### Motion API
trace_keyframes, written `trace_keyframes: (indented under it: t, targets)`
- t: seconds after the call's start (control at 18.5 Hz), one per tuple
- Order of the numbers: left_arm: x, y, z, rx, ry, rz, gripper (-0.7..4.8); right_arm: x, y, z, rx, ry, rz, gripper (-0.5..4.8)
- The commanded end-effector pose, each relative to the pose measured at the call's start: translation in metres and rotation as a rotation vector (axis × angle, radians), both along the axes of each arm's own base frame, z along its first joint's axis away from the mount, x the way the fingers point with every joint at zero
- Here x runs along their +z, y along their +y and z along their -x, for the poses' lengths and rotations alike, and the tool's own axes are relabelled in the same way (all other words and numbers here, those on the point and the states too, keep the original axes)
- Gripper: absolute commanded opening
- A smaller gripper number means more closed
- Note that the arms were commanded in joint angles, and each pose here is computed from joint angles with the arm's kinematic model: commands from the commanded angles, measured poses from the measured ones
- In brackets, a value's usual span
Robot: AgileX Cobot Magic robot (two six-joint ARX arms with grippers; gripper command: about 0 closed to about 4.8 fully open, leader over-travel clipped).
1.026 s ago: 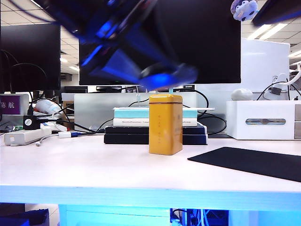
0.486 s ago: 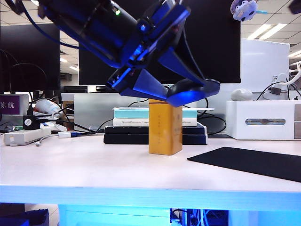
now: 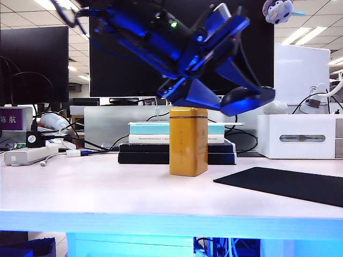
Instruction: Place the black mouse on the black mouse pad.
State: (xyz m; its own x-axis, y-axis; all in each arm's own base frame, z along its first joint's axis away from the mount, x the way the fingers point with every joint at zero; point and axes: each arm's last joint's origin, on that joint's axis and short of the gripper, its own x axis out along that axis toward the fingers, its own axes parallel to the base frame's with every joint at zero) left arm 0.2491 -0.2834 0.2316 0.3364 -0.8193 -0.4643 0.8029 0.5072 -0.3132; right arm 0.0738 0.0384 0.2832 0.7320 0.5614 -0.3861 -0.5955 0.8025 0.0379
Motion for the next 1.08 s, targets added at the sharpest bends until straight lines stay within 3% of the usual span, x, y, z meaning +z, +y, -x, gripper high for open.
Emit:
trace_keyframes:
  t: [0.05,0.27,0.59,1.08]
  targets:
    - [-0.008,-0.009,-0.006,-0.033,0.004,-0.010,-0.05,0.002,0.000,0.000,0.001,-0.008,-0.010,-0.06]
    - [-0.028,-0.023,-0.018,-0.037,0.037,-0.040,-0.05,0.002,0.000,0.000,0.008,-0.006,-0.013,-0.06]
    - [-0.024,-0.047,-0.036,-0.062,0.025,-0.019,-0.05,0.002,0.000,0.000,0.008,-0.006,-0.013,-0.06]
    - [-0.065,-0.060,-0.044,-0.063,0.087,-0.087,-0.05,0.002,0.001,0.001,0.028,-0.002,-0.021,-0.06]
